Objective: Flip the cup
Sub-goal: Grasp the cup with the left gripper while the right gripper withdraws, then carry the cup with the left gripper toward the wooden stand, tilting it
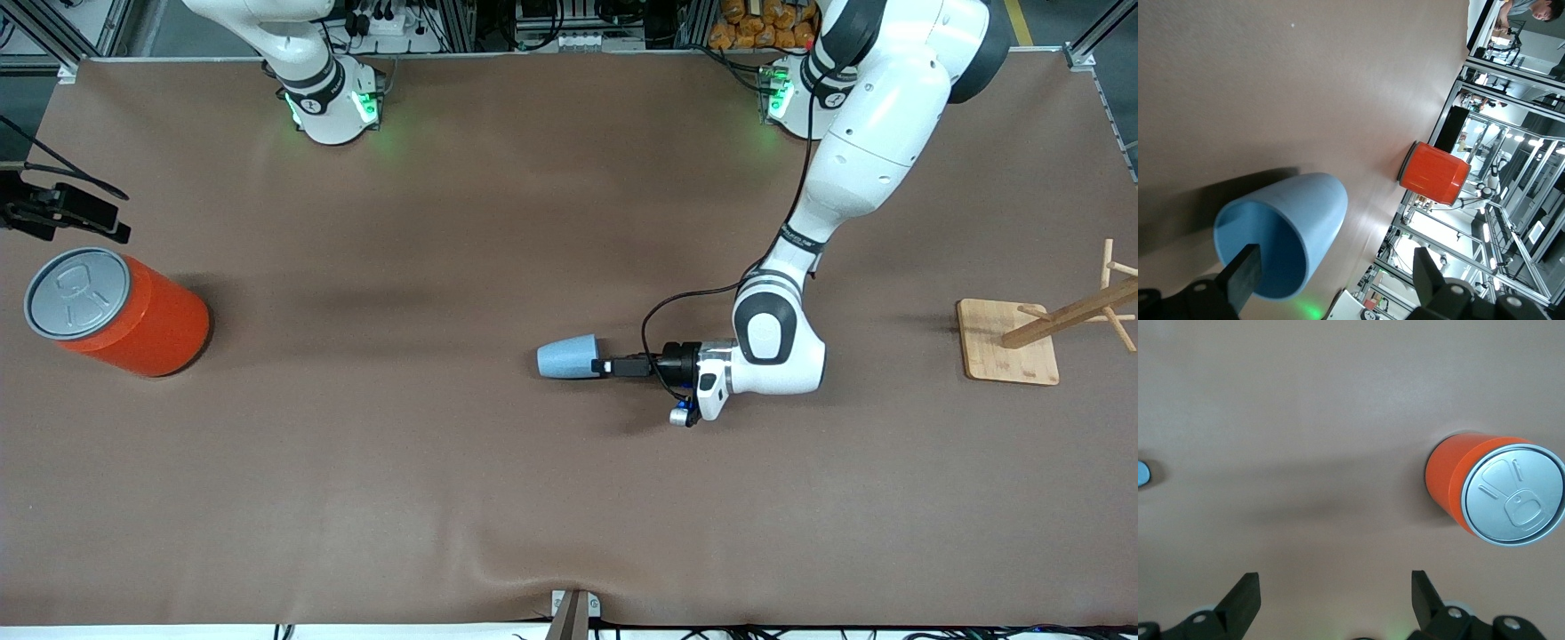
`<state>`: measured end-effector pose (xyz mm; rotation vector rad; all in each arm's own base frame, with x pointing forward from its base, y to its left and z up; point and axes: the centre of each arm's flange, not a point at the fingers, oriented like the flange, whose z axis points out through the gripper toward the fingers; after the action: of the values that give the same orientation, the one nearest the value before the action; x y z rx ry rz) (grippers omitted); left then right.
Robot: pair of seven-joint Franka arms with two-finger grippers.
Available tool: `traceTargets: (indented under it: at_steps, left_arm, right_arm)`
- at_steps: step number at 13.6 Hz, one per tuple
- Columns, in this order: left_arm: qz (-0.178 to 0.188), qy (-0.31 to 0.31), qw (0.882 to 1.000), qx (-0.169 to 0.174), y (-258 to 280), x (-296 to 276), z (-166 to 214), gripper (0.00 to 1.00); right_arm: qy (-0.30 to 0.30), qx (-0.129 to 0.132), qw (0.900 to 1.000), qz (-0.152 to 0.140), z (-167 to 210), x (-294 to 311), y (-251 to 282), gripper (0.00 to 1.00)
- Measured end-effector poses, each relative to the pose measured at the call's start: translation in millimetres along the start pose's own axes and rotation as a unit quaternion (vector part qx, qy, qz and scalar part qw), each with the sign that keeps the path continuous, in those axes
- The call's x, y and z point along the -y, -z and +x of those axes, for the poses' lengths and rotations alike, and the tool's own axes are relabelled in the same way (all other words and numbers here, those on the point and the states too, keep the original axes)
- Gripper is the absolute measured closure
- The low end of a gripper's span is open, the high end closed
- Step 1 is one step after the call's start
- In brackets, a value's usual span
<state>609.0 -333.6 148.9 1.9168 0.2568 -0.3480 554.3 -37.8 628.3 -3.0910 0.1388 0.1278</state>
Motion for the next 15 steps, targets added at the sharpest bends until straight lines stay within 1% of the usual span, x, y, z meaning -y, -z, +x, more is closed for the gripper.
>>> traceTargets:
  at_steps: [4,5,6,7,8,10,11,13,14,15]
  left_arm:
    - [-0.008,0.013,1.000,0.010,-25.5,6.5,-9.8,0.00]
    - [-0.007,0.015,1.000,0.011,-29.7,10.5,-10.6,0.00]
    - [-0.006,0.017,1.000,0.010,-31.3,13.7,-10.4,0.03]
    - [-0.005,0.017,1.000,0.009,-31.9,14.6,-9.7,0.03]
    - [-0.006,0.015,1.000,0.008,-31.8,12.6,-8.9,0.09]
    - [-0.007,0.011,1.000,0.006,-30.9,8.2,-7.1,0.36]
    - [-0.007,0.010,1.000,0.005,-30.5,7.5,-6.6,0.44]
    - [-0.007,0.010,1.000,0.004,-30.2,7.2,-6.3,0.67]
    - [-0.007,0.010,1.000,0.004,-30.1,7.1,-6.2,0.77]
    - [-0.008,0.009,1.000,0.004,-30.0,6.4,-5.9,0.88]
  right_arm:
    - [-0.050,0.005,0.999,0.000,-1.5,2.4,-0.4,0.00]
    - [-0.052,0.007,0.999,-0.002,-2.3,6.1,-0.8,0.00]
    - [-0.051,0.008,0.999,-0.005,-2.7,10.2,-1.0,0.00]
    - [-0.050,0.007,0.999,-0.009,-3.0,12.3,-0.5,0.00]
    - [-0.051,0.005,0.999,-0.011,-3.4,11.4,1.2,0.00]
    - [-0.056,-0.001,0.998,-0.016,-4.5,6.0,6.3,0.00]
    - [-0.057,-0.002,0.998,-0.017,-4.9,4.2,8.1,0.00]
    - [-0.060,0.000,0.998,-0.017,-5.7,2.5,8.2,0.00]
    - [-0.060,0.002,0.998,-0.017,-5.9,2.2,7.8,0.00]
    - [-0.060,0.003,0.998,-0.017,-5.8,2.4,7.0,0.00]
